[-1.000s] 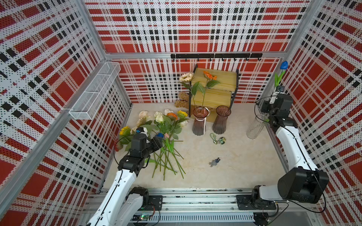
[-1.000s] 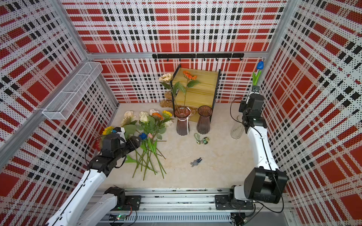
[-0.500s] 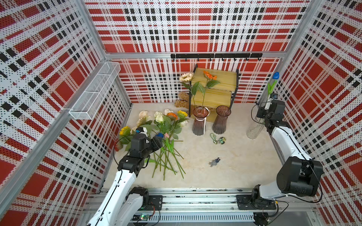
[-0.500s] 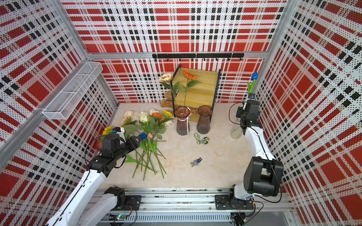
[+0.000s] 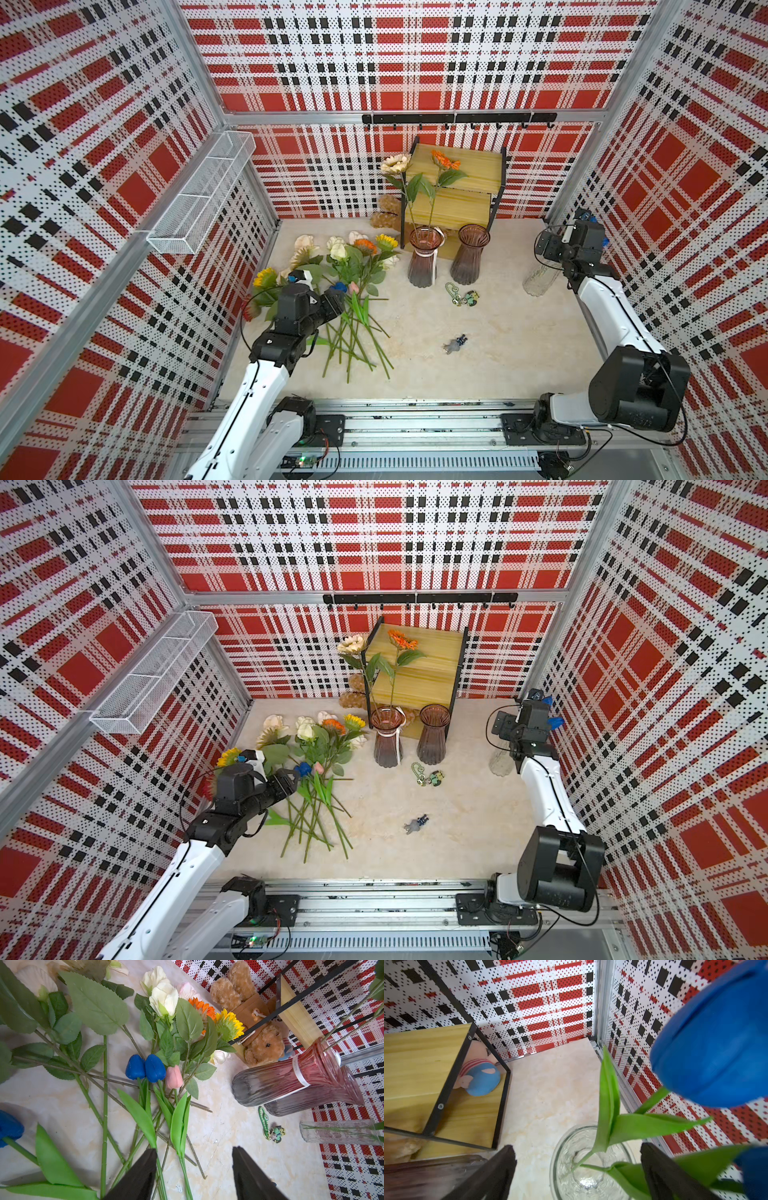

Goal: Arrange the flowers in different vases according to their variety
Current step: Insert the flower into the vase, then pick up the flower at the center of the board.

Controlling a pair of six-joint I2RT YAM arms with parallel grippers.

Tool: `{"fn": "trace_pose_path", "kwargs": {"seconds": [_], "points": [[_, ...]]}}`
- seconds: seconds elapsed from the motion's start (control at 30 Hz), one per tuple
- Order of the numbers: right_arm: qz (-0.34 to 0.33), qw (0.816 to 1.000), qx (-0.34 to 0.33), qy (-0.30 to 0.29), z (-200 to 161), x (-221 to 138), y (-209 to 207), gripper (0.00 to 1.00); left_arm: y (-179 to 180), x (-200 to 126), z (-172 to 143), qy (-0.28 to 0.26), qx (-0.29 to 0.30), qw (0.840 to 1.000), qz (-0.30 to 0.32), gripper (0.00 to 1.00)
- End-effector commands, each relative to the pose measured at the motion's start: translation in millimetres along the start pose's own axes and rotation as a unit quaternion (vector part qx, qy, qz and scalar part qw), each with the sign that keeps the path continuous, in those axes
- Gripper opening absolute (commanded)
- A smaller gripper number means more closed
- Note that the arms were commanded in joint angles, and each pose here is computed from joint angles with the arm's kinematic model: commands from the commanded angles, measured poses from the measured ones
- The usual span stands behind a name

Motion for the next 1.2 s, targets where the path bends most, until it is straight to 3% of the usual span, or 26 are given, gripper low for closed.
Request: {"fn": "trace_pose_path", "kwargs": {"seconds": [0.0, 0.27, 0.77, 1.17], "points": [[0.004, 0.999, 0.015, 0.034, 4, -20, 5, 1.00, 3, 0, 1, 0.002, -0.009, 1.000, 0.009, 0.63], [0.021, 0.997, 0.016, 0.067, 0, -51, 20, 1.00, 14, 8, -4, 0.045, -0.012, 0.997, 0.064, 0.63], [0.049, 0.998, 0.001, 0.043, 17, -91, 27, 1.00, 34, 42, -35, 0.136, -0.056, 0.987, 0.066, 0.62], [0.107, 0.993, -0.014, 0.053, 16, -107, 62, 1.00, 37, 64, -46, 0.182, -0.070, 0.979, 0.064, 0.50]]}}
Point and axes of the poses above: each gripper's point midway between its finger pads, its own x axis out along the fingers, its own y axis along the line the jaws close on, z = x × y, the point moved 10 cm from there along -x, back along the fingers, and after that the axes turned 2 degrees about -x, right-handed, at the moved point
